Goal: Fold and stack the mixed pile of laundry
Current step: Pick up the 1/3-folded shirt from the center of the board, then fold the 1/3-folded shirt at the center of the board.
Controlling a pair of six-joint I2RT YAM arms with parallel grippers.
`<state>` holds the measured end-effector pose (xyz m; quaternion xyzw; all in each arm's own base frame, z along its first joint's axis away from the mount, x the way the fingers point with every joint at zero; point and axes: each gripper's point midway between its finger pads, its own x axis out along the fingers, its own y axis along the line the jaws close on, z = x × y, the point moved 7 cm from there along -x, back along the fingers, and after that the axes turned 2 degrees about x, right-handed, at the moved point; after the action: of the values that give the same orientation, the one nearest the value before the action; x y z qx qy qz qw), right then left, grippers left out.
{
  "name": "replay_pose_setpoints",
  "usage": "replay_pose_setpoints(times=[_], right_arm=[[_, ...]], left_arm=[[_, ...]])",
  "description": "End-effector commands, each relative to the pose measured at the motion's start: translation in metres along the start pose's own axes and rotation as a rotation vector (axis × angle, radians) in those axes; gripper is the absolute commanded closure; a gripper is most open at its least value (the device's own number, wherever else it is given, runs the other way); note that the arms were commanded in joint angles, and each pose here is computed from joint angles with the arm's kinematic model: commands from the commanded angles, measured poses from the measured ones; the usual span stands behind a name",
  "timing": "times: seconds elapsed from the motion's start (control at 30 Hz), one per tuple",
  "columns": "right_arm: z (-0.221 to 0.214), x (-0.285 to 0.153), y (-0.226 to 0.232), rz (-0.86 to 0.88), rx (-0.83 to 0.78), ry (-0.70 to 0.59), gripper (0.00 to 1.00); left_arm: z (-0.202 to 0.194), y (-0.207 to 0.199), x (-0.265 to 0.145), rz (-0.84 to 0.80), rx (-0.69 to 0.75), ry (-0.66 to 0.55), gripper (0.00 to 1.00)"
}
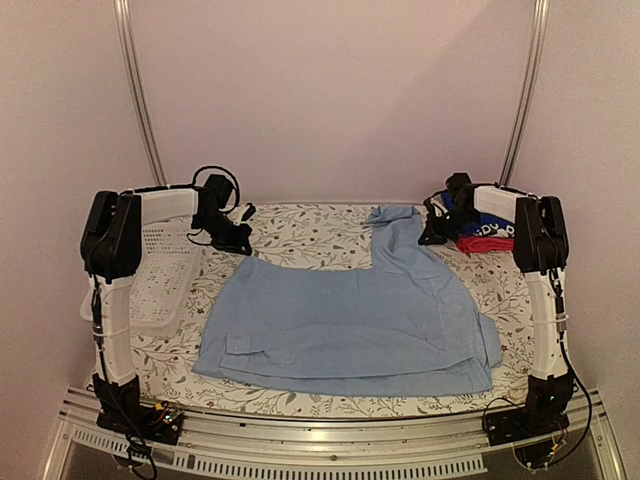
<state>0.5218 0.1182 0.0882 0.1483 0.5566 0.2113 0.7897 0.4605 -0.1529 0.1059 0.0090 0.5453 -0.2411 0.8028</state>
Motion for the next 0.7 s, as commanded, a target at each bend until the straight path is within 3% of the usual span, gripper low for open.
replay_pose_setpoints(times=[0.0,0.27,0.67], right_arm=[[0.015,-0.025,0.015,0.037,-0.030,-0.055,1.00],[0.005,-0.086,0.050,0.063,-0.053,-0.118,1.00],[-0.066,-0.139,0.080,0.091,-0.059,-0.089,1.00]], left_arm=[[0.008,-0.003,-0.010,0.007,0.015,-0.042,1.00],[0.005,-0.011,-0.040,0.027,0.062,-0.124,1.00],[-0.044,-0.029,-0.092,0.061,0.206,-0.171,1.00]])
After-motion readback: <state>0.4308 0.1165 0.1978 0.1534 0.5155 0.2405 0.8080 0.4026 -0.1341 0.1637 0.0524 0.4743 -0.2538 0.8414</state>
